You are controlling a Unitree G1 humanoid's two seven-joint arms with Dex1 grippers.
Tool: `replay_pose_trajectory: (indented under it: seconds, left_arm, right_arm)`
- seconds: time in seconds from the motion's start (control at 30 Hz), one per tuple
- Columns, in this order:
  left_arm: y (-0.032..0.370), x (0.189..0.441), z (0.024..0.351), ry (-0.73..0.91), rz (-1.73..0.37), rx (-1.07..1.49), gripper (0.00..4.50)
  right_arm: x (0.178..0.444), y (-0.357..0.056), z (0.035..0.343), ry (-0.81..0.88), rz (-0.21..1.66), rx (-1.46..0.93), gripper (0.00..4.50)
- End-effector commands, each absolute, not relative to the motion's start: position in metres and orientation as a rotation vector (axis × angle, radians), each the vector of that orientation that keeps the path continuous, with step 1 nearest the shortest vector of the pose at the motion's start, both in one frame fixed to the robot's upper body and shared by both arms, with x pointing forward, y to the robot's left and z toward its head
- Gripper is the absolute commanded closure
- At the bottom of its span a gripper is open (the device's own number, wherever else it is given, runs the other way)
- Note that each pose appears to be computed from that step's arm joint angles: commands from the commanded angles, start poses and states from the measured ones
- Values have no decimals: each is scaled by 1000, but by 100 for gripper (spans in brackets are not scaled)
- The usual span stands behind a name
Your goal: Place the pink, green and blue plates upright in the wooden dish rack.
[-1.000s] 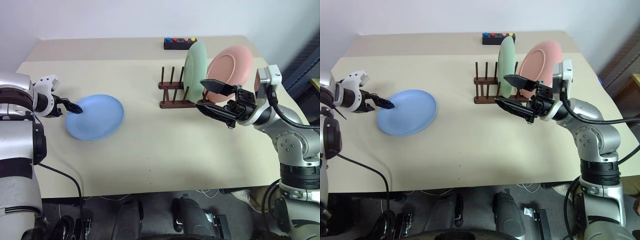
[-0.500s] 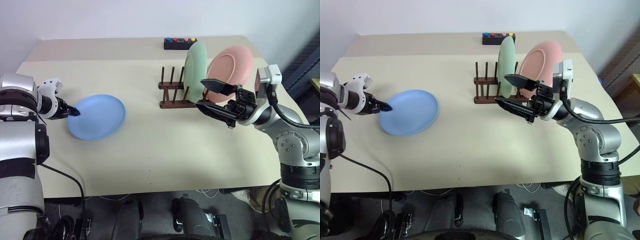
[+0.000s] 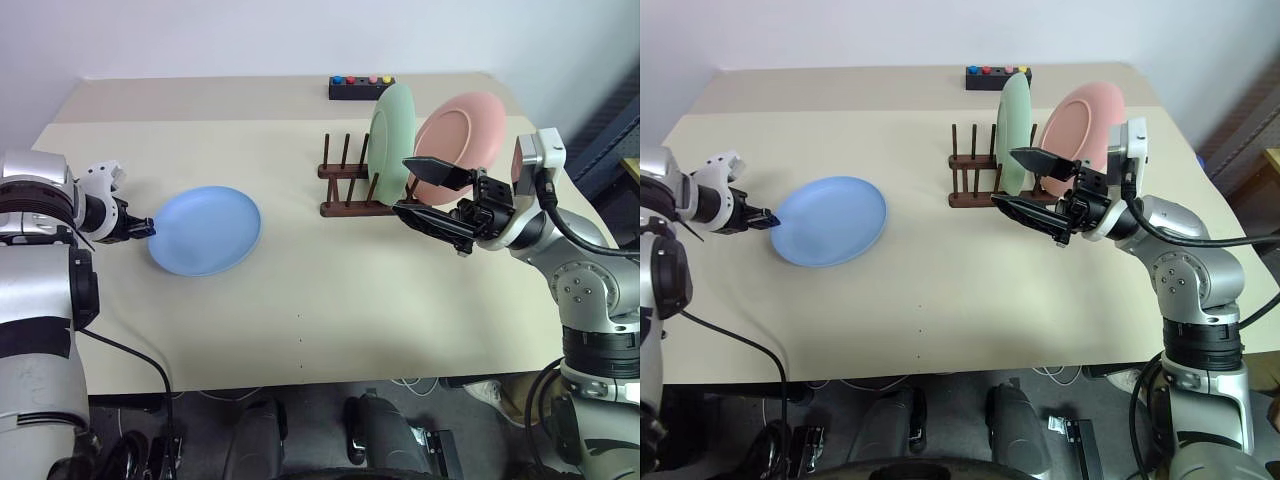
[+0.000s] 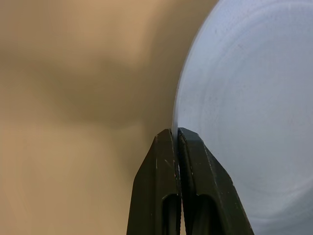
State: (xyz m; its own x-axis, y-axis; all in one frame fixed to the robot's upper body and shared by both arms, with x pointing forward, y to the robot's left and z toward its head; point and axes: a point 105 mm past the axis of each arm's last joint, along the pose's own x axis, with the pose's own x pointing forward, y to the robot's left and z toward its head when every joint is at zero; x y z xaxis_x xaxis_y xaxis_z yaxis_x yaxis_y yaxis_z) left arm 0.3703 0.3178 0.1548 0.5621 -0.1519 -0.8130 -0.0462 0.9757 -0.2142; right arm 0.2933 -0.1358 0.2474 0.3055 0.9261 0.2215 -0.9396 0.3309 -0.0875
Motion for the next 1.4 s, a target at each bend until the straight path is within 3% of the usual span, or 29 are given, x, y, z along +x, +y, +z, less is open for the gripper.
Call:
replay_pose_trajectory:
  seconds: [0.03,0.53,0.93,1.4]
  left_arm:
    - [321,369,161,957,-56,-241,444]
    - [308,375,185,867,-160,-296,444]
    - [311,383,210,571,-274,-250,444]
    - [289,375,219,417,-413,-374,444]
  right_arm:
    - [291,-141,259,-293,1222,39,0]
    - [292,-141,257,-297,1220,38,0]
    - [287,-140,262,-362,1252,25,0]
    - [288,-143,255,-342,1245,-13,0]
